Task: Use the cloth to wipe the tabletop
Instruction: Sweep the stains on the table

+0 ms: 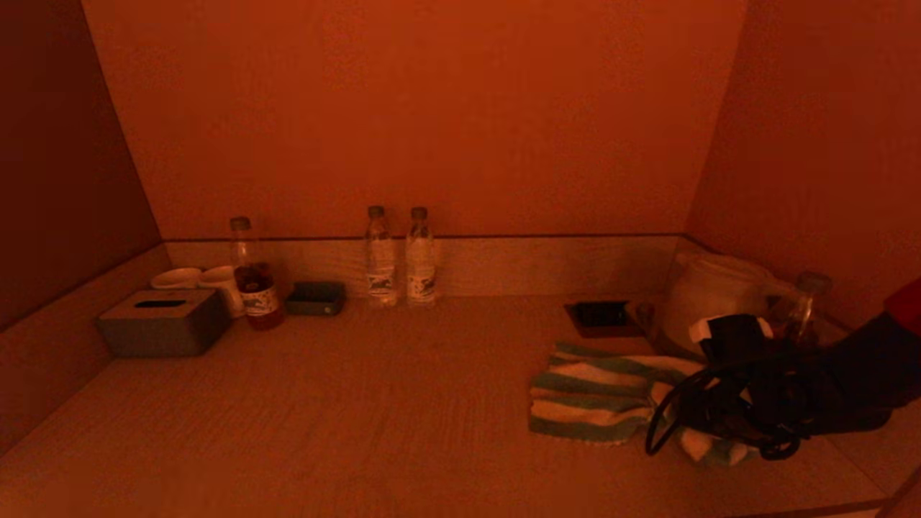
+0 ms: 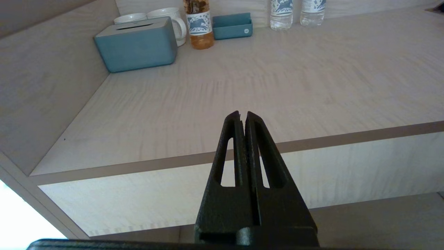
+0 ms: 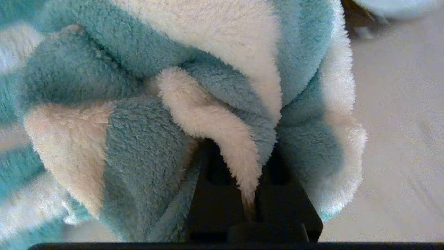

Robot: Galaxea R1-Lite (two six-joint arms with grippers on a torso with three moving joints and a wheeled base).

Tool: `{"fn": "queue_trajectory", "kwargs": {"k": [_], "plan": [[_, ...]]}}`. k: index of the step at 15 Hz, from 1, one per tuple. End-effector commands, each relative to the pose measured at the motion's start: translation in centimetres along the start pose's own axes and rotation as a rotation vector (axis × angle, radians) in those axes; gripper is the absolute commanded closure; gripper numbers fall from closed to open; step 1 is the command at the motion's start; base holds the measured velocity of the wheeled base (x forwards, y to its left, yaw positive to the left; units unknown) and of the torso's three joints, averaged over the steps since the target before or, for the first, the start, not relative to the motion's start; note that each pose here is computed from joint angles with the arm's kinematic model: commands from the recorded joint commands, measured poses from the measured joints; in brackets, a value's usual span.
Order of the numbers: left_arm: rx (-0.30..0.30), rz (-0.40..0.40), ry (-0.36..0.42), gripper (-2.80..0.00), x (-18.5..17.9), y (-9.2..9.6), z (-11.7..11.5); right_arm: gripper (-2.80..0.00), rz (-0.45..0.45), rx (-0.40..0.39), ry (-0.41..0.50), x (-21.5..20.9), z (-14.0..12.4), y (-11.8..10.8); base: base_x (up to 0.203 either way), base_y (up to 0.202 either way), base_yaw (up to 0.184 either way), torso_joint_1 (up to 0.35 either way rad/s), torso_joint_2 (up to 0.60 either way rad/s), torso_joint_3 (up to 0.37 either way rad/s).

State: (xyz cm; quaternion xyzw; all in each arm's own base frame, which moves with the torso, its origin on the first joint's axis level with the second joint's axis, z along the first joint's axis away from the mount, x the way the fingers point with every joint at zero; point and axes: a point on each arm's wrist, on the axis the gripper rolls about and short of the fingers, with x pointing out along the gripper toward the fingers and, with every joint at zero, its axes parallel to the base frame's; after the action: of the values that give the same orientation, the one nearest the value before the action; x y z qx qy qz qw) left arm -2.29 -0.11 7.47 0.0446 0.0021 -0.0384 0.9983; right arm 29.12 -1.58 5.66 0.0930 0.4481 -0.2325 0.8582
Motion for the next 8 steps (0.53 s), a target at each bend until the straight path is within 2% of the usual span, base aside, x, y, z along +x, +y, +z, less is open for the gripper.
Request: {"fn": "queue_trajectory", "kwargs": {"k": [1, 8], "plan": [[0.001, 0.000, 0.000, 0.00, 0.0, 0.0, 0.0, 0.00, -0.012, -0.003, 0.028, -0.7, -1.4, -0.7, 0.000, 0.000, 0.000, 0.000, 0.00, 0.000], [0.001, 0.000, 0.000, 0.00, 0.0, 0.0, 0.0, 0.00, 0.002, -0.005, 0.012, -2.6, -2.3, -1.4, 0.000, 0.000, 0.000, 0.000, 0.00, 0.000]]}}
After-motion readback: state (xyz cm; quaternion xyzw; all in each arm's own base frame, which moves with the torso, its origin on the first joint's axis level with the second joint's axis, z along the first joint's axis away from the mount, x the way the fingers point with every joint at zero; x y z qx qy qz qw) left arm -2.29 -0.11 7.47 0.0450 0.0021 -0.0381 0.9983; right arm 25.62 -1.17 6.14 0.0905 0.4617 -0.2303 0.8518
